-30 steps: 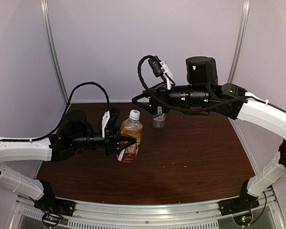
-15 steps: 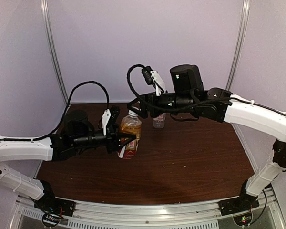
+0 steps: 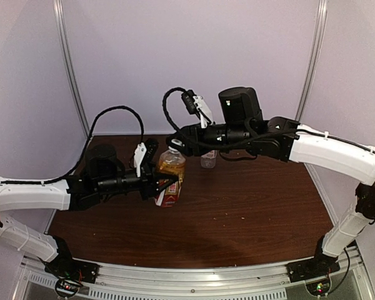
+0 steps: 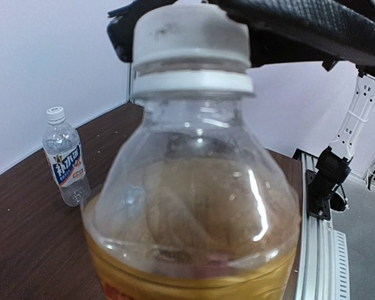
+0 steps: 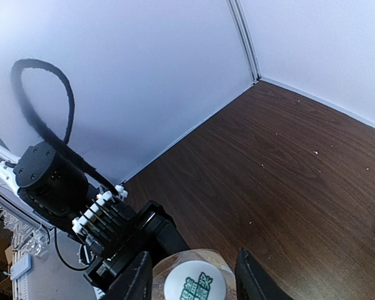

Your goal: Unscrew the bottle caps

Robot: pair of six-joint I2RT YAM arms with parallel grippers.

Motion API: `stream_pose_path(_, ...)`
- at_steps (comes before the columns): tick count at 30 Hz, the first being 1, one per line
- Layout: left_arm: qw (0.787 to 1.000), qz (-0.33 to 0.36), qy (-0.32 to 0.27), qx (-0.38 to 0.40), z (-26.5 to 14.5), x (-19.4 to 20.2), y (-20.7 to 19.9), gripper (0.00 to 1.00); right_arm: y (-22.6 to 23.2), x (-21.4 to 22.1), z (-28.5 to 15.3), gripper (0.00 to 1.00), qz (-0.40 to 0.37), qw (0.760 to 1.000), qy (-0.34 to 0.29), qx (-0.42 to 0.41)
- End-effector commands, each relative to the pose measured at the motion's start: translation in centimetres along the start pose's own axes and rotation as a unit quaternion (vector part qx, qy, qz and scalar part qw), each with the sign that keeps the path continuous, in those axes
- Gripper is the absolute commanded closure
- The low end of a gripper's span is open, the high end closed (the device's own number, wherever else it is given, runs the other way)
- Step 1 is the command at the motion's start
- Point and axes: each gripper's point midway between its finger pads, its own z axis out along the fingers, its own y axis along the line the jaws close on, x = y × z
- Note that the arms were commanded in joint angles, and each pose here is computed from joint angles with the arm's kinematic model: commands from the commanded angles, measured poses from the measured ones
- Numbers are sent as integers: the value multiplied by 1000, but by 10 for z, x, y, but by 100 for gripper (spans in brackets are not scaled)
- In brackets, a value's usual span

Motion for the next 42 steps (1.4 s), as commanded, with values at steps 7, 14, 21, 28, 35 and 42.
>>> stream_pose_path(7,999,20,-39,-10,-5,-26,-1,63,3,3,7,66,-7,1000,2,-10)
stream_pose_path(14,998,32,-49,0,-11,-30,-6,63,9,-2,0,77,-50,999,-9,-21)
stream_pose_path(21,990,61,-66,108,-25,-35,-47,63,48,7,-18,82,-172,973,7,-157)
stream_pose_path(28,953,74,-83,283,-54,-42,-106,63,84,39,-47,77,-279,906,61,-313)
stream_pose_path(35,951,71,-84,290,-54,-44,-108,63,79,33,-49,72,-274,908,60,-312)
stream_pose_path(42,959,69,-74,264,-46,-40,-99,63,68,15,-44,60,-238,937,39,-253)
